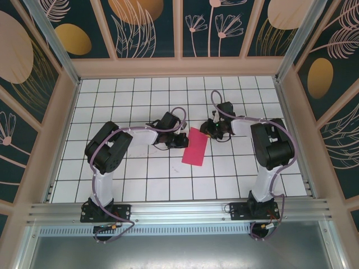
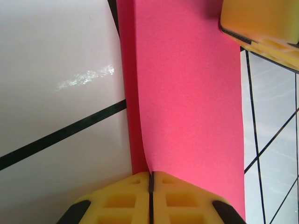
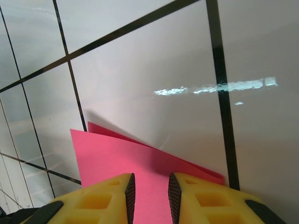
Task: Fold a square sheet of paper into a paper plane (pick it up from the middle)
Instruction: Fold the square sheet of paper in half at the center of the table.
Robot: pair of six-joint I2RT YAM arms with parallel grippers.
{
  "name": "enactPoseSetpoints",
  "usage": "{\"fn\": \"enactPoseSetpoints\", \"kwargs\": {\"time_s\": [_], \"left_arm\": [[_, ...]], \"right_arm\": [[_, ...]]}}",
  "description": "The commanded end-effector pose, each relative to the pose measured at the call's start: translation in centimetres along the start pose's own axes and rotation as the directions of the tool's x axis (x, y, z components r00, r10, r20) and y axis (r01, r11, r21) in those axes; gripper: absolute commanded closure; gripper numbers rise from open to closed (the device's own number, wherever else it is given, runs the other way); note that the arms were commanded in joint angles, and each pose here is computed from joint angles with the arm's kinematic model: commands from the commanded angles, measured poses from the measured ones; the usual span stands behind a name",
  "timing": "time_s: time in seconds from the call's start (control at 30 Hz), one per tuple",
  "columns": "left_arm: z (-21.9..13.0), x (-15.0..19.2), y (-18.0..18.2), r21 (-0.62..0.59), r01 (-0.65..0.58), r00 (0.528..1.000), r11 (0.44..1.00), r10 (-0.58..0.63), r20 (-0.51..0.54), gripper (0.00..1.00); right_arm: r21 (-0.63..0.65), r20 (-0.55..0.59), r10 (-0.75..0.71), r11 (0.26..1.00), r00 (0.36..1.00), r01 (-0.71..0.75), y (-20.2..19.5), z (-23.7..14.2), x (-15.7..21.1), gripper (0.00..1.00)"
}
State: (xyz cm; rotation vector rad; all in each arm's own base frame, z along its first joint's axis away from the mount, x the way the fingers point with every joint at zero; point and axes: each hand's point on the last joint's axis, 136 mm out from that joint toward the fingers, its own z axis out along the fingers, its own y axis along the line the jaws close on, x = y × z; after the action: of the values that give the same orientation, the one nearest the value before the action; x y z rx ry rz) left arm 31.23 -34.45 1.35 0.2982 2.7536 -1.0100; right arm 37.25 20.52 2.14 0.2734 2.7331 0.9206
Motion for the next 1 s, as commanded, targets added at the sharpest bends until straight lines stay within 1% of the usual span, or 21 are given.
{"fn": "enactPoseSetpoints", "kwargs": {"time_s": [0.0, 0.17, 0.27, 0.47, 0.57, 0.7, 0.8, 0.9, 0.97], "left_arm": [[1.3, 2.9, 3.4, -0.112, 0.032, 0.995, 0.993, -0.042, -0.087, 0.89], [1.2, 2.9, 3.4, -0.116, 0.031, 0.996, 0.993, -0.041, -0.084, 0.89], [1.2, 2.9, 3.4, -0.116, 0.031, 0.996, 0.993, -0.041, -0.083, 0.89], [1.1, 2.8, 3.3, -0.113, 0.029, 0.996, 0.993, -0.038, -0.081, 0.89], [1.1, 2.9, 3.3, -0.115, 0.029, 0.996, 0.993, -0.039, -0.083, 0.89], [1.1, 3.1, 3.5, -0.116, 0.032, 0.996, 0.993, -0.041, -0.083, 0.89], [1.1, 3.1, 3.5, -0.116, 0.031, 0.996, 0.993, -0.041, -0.084, 0.89], [1.1, 3.1, 3.4, -0.116, 0.032, 0.996, 0.993, -0.042, -0.082, 0.89], [1.0, 3.2, 3.4, -0.115, 0.032, 0.996, 0.993, -0.042, -0.085, 0.89]], "right_arm": [[0.076, -0.032, 0.012, 0.997, 0.999, -0.010, -1.9, 0.6, 0.6, 0.69], [-0.015, 0.036, -0.042, 0.999, 0.999, 0.042, 2.1, -2.3, -1.5, 0.69], [-0.029, 0.056, -0.052, 0.998, 0.997, 0.054, 2.8, -3.0, -2.0, 0.69], [0.002, 0.025, -0.016, 1.000, 1.000, 0.016, 0.7, -1.5, -1.4, 0.70], [0.045, 0.026, 0.004, 0.999, 1.000, -0.006, -1.0, -0.8, -1.4, 0.70], [0.064, -0.026, 0.032, 0.997, 0.999, -0.030, -2.5, 0.5, -0.4, 0.70], [0.109, -0.032, 0.051, 0.993, 0.998, -0.047, -3.5, 0.7, -0.1, 0.70], [0.126, -0.016, 0.046, 0.991, 0.999, -0.044, -3.5, 0.2, -0.6, 0.70], [0.095, -0.004, 0.032, 0.995, 0.999, -0.032, -2.1, -0.6, -1.2, 0.70]]}}
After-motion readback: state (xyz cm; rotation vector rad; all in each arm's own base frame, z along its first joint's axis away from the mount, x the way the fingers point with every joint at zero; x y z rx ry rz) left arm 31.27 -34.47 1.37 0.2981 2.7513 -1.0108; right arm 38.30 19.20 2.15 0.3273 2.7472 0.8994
